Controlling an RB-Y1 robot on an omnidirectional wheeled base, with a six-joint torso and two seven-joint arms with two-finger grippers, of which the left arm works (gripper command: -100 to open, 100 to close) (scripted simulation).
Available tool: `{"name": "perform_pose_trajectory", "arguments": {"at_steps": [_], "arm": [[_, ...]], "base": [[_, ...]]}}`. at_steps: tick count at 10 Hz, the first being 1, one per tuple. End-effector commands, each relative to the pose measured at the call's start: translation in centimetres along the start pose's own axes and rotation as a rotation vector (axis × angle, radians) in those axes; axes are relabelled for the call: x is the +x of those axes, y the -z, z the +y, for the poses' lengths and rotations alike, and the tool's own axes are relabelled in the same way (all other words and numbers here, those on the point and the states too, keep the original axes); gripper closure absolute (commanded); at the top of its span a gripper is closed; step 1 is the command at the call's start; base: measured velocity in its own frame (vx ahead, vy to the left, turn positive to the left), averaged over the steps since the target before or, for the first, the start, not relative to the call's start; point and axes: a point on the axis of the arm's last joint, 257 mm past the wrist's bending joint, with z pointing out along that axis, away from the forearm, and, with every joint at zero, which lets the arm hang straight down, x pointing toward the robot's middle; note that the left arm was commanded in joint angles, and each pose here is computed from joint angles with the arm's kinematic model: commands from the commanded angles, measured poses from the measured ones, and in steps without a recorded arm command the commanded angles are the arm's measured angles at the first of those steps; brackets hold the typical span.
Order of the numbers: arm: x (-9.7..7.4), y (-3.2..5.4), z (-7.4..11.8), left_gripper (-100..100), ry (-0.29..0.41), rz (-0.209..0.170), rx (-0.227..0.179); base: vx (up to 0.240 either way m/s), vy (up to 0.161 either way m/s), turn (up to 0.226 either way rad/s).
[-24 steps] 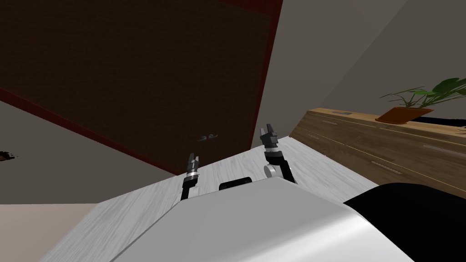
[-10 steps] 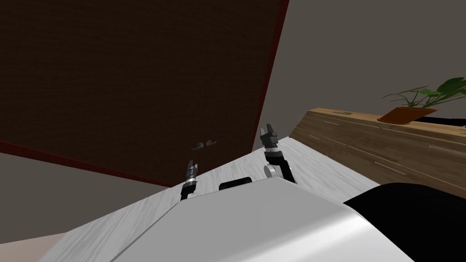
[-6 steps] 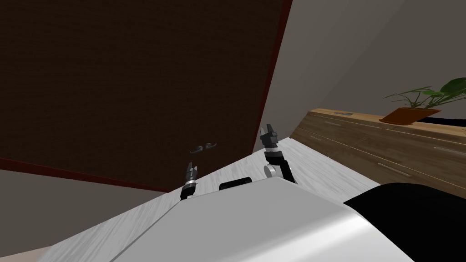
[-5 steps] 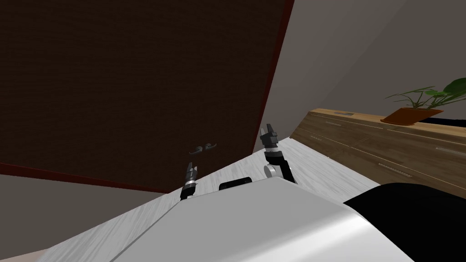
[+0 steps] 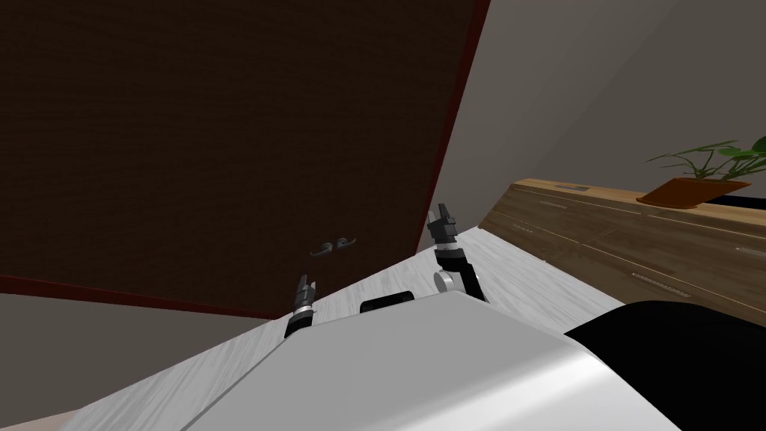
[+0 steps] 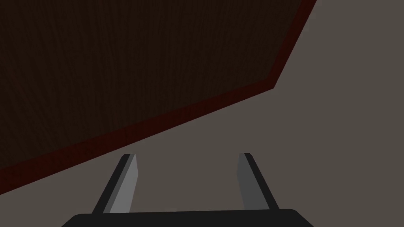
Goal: Pull the door open
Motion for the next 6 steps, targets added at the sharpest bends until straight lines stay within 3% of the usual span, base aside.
{"name": "perform_pose_trajectory", "arguments": {"at_steps": [1, 3, 5, 6], "arm": [[-3.2, 1.19, 0.5, -100, -0.016, -0.047, -0.023], [-6.0, 2.08, 0.8, -100, -0.027, -0.086, -0.036], [-7.1, 2.25, 0.7, -100, -0.027, -0.102, -0.035], [-6.8, 1.99, 0.5, -100, -0.022, -0.097, -0.029]], "base": [[0.04, -0.003, 0.0], [0.093, 0.011, -0.009], [0.104, 0.048, -0.045], [0.179, 0.105, -0.11]]}}
